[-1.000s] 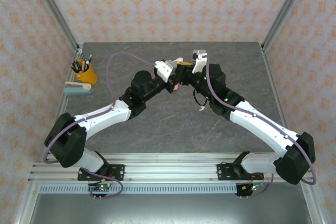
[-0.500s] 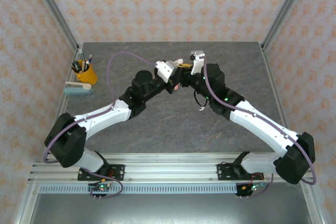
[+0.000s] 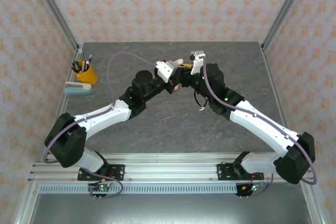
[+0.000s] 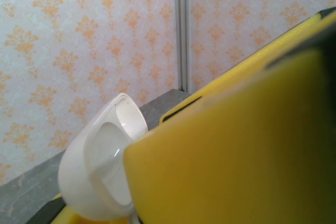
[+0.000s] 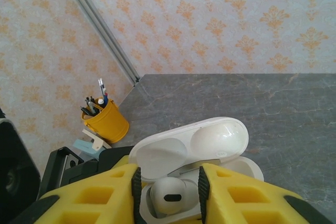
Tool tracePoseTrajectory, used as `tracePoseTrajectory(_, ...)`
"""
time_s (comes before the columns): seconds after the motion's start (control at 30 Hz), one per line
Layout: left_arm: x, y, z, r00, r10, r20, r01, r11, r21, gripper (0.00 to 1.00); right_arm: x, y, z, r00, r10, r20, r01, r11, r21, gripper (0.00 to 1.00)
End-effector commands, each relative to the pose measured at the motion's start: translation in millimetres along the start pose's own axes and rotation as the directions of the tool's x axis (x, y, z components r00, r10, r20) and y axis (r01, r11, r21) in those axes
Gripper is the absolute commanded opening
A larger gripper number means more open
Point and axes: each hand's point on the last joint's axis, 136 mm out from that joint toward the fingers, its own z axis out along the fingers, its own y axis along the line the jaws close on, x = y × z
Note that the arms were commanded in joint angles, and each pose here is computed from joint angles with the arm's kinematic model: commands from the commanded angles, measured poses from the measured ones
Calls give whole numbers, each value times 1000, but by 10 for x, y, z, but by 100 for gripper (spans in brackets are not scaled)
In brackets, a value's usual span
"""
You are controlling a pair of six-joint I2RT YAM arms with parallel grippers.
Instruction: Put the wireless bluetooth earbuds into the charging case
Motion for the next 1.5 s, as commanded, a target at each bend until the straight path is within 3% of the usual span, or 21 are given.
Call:
tracePoseTrajectory(0.0,-500,2,-61,990,21,140,-20,1000,-8,0,5,-67,-5,1000,-5,-20,6,999,52,38)
tracePoseTrajectory(0.9,-364,-24,-73,993,7,115,-8,1000,5,0,-345,-156,-191,997,49,59,-57,988,141,62)
tracePoseTrajectory(1.27,-363,-30,-86,993,9,119,-10,1000,7,0,-581,-464,-461,983,110,144,-140,966,216,64)
tracePoseTrajectory(1.47,-351,-23,-135,993,17,117,-17,1000,-1,0,-541,-869,-630,972,178,156,-223,911,347,64)
